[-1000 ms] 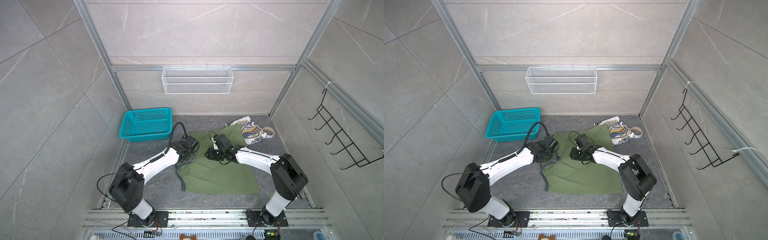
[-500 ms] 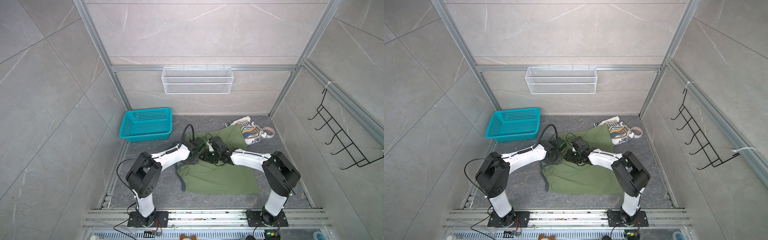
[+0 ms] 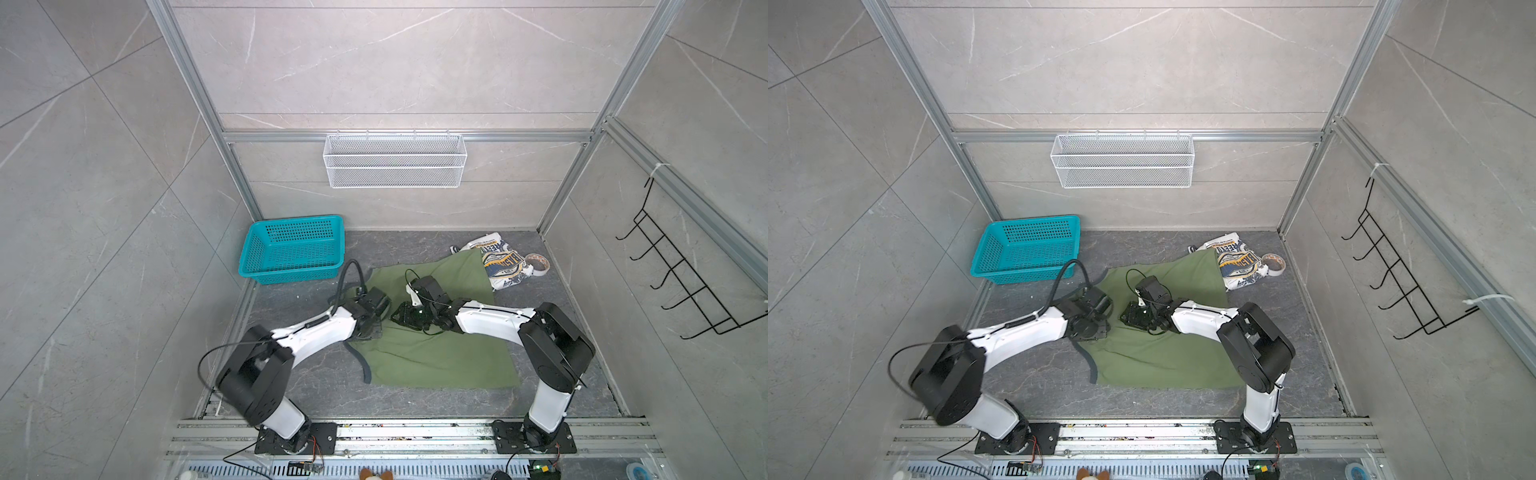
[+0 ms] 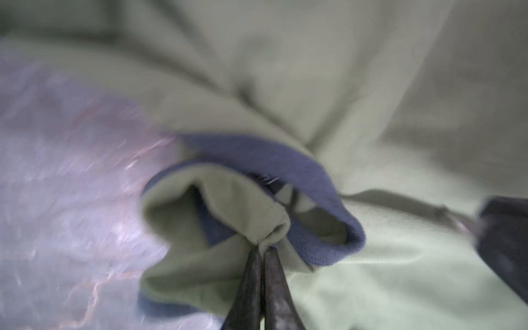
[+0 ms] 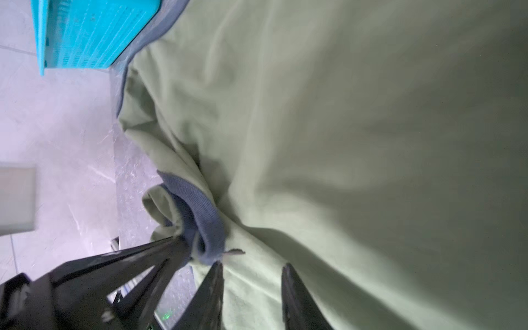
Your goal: Fold and stack the tank tops
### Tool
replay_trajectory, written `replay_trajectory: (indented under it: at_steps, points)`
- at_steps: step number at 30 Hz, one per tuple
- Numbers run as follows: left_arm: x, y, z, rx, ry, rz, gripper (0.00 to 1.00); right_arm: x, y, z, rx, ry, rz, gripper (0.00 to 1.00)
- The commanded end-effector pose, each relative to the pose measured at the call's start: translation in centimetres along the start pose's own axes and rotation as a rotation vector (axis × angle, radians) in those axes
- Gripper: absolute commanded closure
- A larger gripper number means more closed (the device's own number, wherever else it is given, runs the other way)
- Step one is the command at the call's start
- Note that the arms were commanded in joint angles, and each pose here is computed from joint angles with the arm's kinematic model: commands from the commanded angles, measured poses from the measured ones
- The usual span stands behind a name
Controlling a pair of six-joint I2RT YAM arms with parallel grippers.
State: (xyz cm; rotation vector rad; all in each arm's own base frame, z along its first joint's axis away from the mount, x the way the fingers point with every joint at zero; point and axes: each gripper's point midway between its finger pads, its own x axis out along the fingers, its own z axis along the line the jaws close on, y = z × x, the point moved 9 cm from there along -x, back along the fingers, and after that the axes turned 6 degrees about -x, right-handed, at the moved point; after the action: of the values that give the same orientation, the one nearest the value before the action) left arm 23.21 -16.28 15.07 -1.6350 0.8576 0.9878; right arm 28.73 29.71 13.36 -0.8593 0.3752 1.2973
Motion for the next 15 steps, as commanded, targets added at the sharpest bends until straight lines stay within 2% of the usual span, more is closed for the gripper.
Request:
replay_trajectory:
  at_steps: [1, 7, 8, 10, 15]
  points:
    - [-2.0, -0.6, 0.5, -0.212, 0.238, -0.078, 1.00, 1.3, 0.4, 1.8, -0.003, -0.115, 0.009, 0.62]
    - [-3.0, -0.2, 2.0, -0.310, 0.334, -0.104, 1.00, 1.7, 0.8, 4.9, -0.041, -0.280, -0.008, 0.54]
    - [-3.0, -0.2, 2.2, -0.321, 0.352, -0.106, 1.00, 1.4, 0.8, 5.2, -0.047, -0.297, -0.019, 0.50]
    - [-2.9, -0.2, 2.7, -0.343, 0.374, -0.100, 1.00, 1.4, 1.0, 5.5, -0.055, -0.291, -0.015, 0.44]
    - [-3.0, -0.1, 3.2, -0.361, 0.402, -0.093, 1.00, 3.3, 1.6, 4.8, -0.034, -0.204, 0.043, 0.46]
